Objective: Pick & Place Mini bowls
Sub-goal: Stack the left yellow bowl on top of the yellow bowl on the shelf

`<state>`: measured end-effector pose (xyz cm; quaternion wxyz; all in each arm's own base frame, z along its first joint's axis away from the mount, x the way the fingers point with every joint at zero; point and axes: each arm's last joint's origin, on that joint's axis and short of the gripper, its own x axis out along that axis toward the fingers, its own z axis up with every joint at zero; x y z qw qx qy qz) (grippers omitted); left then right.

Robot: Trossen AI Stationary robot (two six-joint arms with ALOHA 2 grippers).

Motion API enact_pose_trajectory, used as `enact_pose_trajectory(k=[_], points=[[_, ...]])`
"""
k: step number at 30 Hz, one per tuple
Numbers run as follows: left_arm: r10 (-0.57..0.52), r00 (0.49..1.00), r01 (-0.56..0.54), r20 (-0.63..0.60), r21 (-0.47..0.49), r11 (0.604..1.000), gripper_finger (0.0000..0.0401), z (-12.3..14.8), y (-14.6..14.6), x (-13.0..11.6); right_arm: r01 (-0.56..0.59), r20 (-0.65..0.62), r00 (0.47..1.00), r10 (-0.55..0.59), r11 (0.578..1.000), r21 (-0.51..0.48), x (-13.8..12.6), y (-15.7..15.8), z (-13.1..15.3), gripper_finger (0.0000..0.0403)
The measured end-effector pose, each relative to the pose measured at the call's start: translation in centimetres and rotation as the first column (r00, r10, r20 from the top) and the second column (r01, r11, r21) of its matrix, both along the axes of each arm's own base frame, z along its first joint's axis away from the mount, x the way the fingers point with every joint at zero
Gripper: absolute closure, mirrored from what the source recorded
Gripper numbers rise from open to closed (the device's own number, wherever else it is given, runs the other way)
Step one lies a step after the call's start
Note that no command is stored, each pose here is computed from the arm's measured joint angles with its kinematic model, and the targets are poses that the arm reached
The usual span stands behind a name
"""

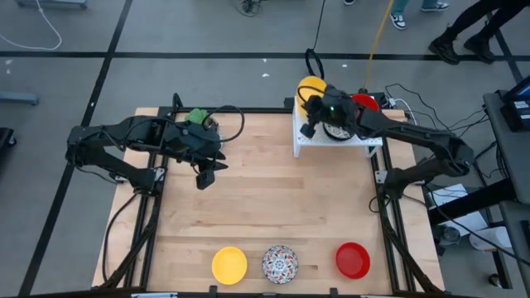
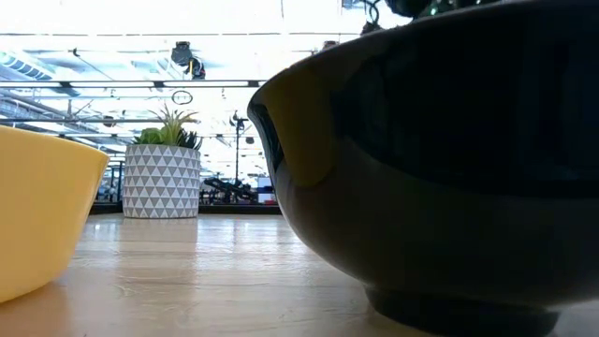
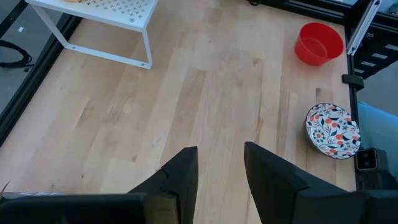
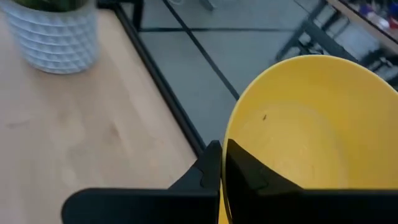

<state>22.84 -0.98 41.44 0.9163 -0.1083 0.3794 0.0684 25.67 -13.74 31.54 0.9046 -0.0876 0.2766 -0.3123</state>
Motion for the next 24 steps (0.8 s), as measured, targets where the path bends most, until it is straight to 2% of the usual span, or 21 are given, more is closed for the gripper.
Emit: enact_pose_trajectory(k=[8,16,24], points=[[0.001,1.0,-0.001,0.0,0.001,1.0,0.027,0.0,0.0,0.0,0.089,-0.035,0.996,-0.088,0.995,0.041,-0.2,-2.5,-1.5,0.0403],[-0.007,1.0,0.007,0.0,0.009,1.0,0.027,0.0,0.0,0.0,0.071,-0.067,0.996,-0.065,0.993,0.095,-0.4,-2.3,-2.0,0.0403],[-0.018,1.0,0.018,-0.001,0.02,1.0,0.027,0.0,0.0,0.0,0.062,-0.055,0.997,-0.056,0.992,0.107,-0.3,-2.3,-2.0,0.0402]])
